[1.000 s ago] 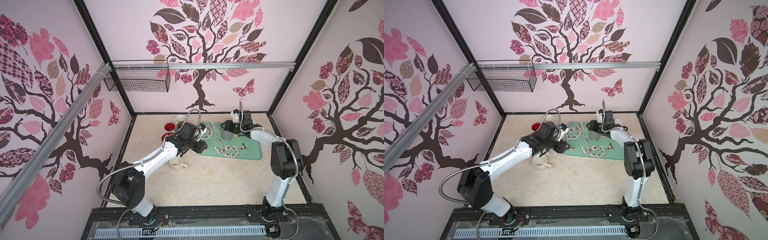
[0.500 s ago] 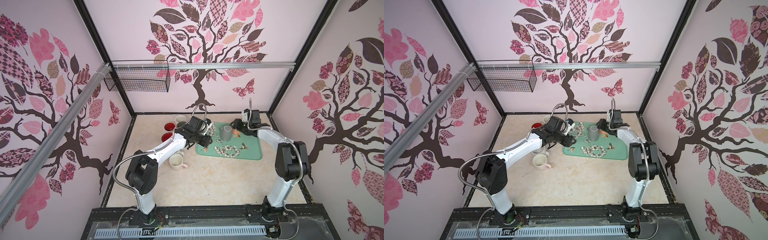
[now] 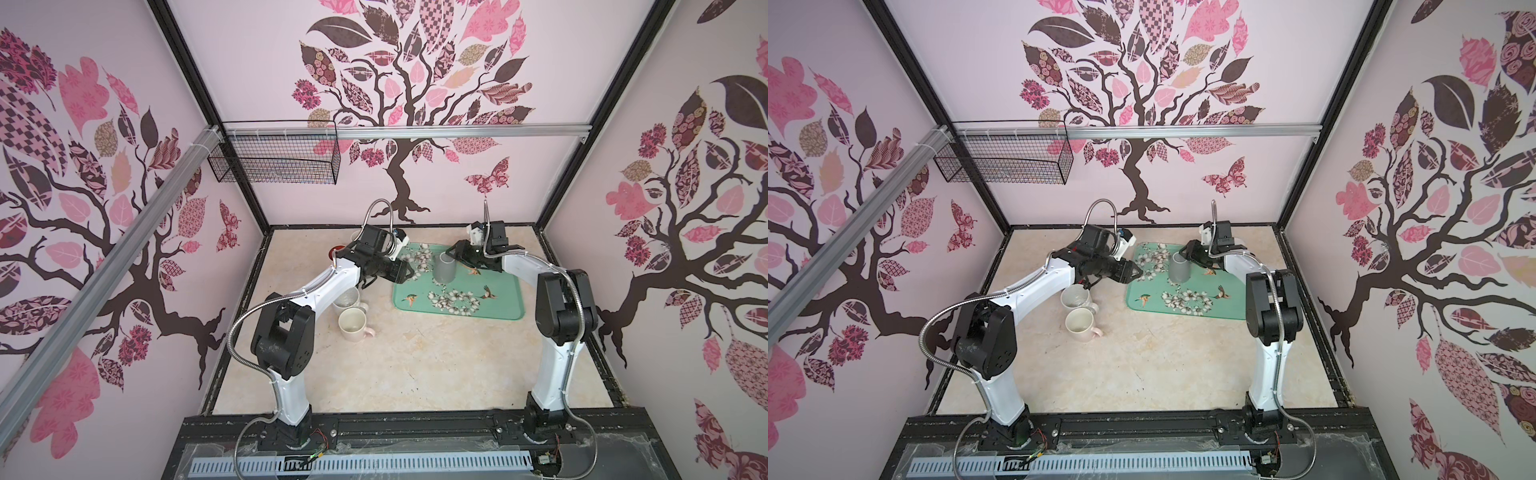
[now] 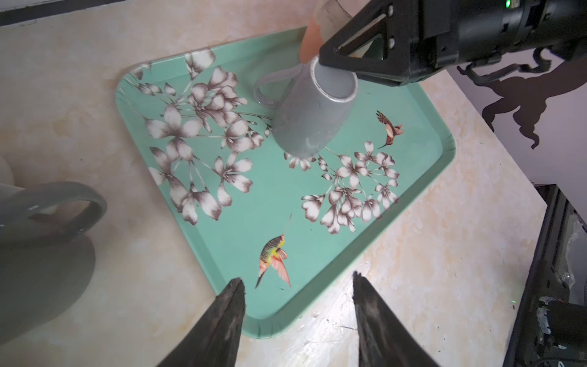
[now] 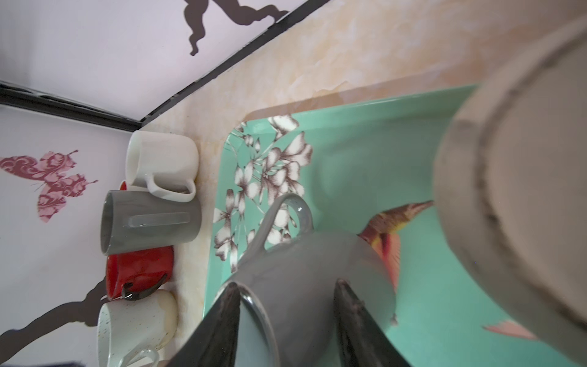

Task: Turn the mug right side up
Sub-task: Move the mug to the tray.

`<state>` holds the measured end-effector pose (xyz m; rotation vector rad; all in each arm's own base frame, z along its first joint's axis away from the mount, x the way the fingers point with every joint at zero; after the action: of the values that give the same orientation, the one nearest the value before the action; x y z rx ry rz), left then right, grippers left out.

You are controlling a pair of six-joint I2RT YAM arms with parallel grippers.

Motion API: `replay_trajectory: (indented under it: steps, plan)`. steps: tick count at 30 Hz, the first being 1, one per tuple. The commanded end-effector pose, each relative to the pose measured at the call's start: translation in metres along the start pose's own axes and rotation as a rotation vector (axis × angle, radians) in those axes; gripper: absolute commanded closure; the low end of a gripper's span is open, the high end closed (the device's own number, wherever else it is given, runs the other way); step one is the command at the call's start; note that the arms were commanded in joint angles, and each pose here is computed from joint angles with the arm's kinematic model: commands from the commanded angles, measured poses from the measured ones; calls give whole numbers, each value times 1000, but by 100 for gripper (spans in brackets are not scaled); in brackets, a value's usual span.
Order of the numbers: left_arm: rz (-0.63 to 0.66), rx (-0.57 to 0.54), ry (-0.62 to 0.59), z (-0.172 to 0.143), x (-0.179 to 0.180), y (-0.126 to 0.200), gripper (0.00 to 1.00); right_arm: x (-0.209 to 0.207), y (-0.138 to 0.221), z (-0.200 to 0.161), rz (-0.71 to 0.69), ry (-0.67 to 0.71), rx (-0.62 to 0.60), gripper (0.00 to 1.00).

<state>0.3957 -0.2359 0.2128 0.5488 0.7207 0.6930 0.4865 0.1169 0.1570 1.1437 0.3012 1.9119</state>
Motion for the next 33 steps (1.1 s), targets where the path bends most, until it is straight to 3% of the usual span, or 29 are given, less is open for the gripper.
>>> replay_trajectory:
  steps: [1,9,16,22,26,30,33]
  plan:
    - [-63,-39,-200,18,0,0,41,14,-25,9,159,32,35,51]
    - [87,125,-409,4,20,-23,41,34,-72,-5,223,88,192,53]
    - [130,181,-541,-19,-1,-49,42,60,-69,-8,227,142,205,54]
    - [127,125,-499,-20,-6,-52,47,64,-54,-21,158,176,215,51]
    - [157,105,-499,-18,-2,-47,50,69,-28,-5,102,197,126,46]
    - [132,106,-454,-17,4,-47,60,57,-6,15,128,91,44,46]
    - [133,115,-450,-18,7,-53,66,42,4,19,44,70,8,48]
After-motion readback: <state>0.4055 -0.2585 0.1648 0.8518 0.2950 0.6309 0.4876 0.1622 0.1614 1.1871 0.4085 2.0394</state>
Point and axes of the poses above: each gripper's point midway between its finger pads, its own y axis back along the fingers, its own x axis along the line the jaws close on, z = x × y, the point moved 7 cm from there along y, back along the fingers, and after that the axes turned 8 degrees about y, right-handed, at the moved point
